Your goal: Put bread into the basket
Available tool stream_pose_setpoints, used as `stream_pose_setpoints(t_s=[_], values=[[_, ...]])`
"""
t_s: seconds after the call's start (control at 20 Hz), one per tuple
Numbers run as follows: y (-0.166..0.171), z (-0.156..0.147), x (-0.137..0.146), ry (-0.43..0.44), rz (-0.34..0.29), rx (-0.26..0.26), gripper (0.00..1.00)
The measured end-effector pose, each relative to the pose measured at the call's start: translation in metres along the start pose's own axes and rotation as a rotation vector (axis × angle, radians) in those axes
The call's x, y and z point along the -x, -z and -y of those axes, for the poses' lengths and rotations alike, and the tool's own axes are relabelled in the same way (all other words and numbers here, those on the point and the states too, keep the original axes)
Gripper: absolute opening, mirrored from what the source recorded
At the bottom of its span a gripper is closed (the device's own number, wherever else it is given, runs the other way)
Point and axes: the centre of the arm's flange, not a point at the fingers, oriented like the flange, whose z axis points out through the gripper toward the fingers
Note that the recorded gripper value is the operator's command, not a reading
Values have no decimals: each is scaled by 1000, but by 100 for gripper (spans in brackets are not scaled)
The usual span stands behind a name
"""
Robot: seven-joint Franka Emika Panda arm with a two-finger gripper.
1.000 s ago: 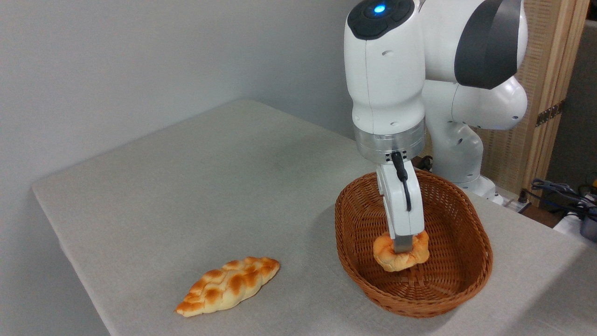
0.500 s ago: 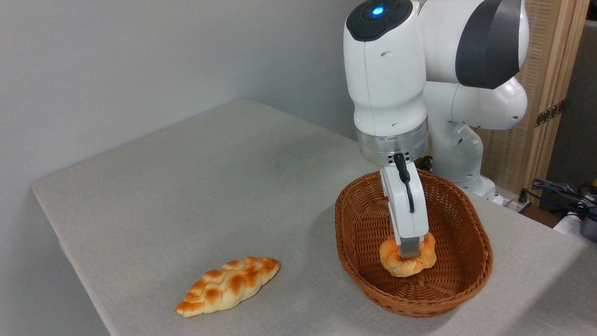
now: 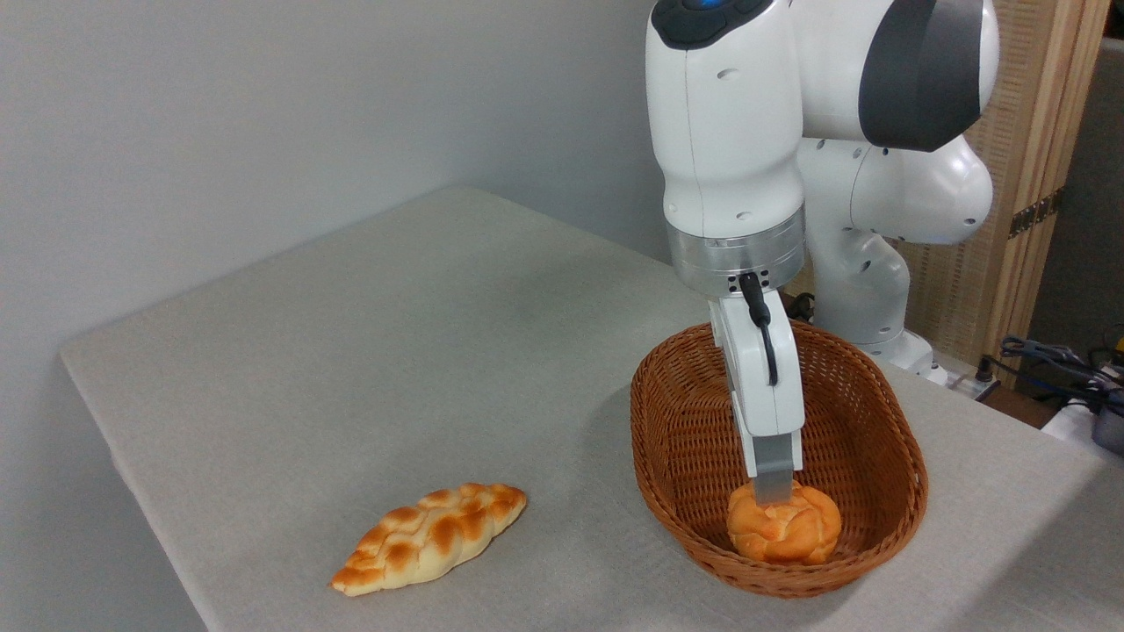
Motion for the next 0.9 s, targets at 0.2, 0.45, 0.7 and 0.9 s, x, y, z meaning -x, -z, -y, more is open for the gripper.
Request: stream_pose_setpoints(t_s=[0.2,0.45,0.7,0.9], values=[[3,0,-1,-2,1,-6,100],[66,9,-27,97,-103,-119,100],[126,15,-80,341,-195,-172,100],[154,36,-138,548,-212,-188,100]])
